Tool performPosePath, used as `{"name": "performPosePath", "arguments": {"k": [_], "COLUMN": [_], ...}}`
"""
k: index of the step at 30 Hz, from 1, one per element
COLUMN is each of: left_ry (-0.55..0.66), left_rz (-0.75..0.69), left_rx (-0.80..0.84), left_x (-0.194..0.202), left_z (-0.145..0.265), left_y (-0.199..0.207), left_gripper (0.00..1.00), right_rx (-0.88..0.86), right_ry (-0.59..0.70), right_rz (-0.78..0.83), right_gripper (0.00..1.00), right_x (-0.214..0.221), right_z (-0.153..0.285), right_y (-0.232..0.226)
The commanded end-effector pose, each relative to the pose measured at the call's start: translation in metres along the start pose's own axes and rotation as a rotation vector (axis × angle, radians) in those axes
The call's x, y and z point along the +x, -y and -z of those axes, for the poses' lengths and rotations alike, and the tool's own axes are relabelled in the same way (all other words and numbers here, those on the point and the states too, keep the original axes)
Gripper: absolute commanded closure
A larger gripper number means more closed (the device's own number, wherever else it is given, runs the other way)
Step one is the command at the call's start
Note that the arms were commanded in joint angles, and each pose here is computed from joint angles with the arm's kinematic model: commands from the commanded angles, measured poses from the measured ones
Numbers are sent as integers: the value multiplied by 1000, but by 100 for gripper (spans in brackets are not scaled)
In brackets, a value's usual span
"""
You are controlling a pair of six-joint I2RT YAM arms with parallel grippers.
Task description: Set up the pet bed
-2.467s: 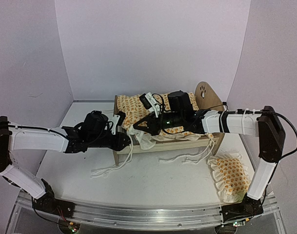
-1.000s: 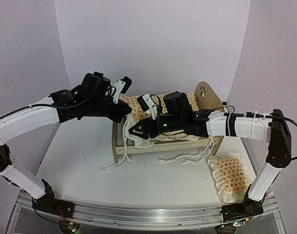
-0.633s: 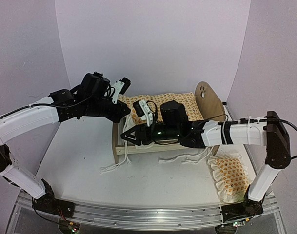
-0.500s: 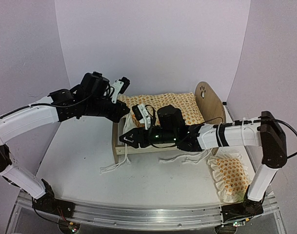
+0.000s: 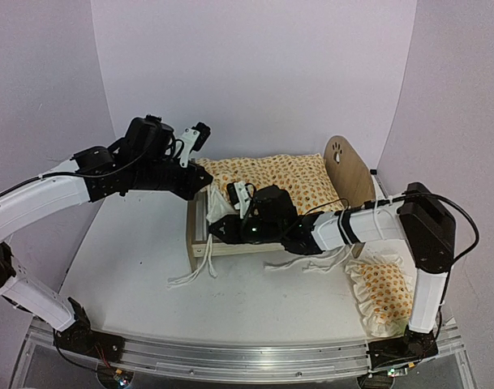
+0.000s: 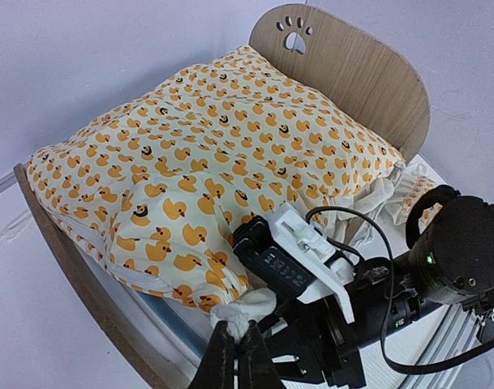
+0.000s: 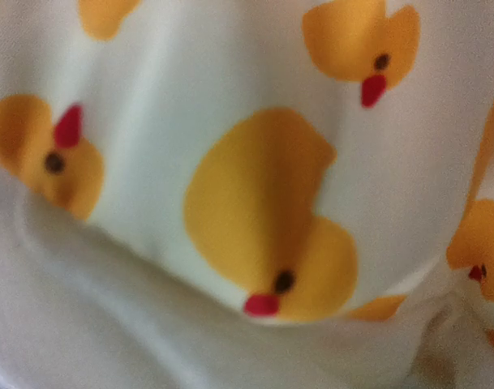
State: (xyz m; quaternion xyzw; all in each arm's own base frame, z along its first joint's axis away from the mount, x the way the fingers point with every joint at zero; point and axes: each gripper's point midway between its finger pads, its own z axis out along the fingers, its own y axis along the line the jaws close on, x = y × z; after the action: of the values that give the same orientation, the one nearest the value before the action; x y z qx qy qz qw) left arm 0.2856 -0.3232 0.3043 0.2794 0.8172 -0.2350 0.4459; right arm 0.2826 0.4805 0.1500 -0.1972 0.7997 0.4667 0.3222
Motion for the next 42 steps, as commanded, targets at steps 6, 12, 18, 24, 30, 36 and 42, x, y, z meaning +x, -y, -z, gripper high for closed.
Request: {"name": "performPosePath", "arguments": {"k": [6,12,18,24,30,36,42], "left_ry": [-49,0,130,181,190,100,32], "left_rz": [105,221,334,424,448,434,429], "left_rx": [119,184,141,177,195,192,186], "left_x": [19,41,55,93,103,114,122], "left_z": [-5,12,45,58,49,23,12], "left_y": [-16,-25,-36,-36,-36,-36,-35], "left_gripper": [97,53,23,19,18,20,32], "right_rx": [-308,-446,-455,-462,-471,-477,-481], "right_ry": [73,50,61,60,61,67,73], "right_rz": [49,24,19,12,11,19,26], "right_gripper": [100,100,100,100,100,100,100], "right_x": [-30,-25,-32,-34,-37,-40,-43], "right_z": [20,35,40,41,43,46,48], "right_y": [-50,-49,-48,-49,-50,-53,-54]}}
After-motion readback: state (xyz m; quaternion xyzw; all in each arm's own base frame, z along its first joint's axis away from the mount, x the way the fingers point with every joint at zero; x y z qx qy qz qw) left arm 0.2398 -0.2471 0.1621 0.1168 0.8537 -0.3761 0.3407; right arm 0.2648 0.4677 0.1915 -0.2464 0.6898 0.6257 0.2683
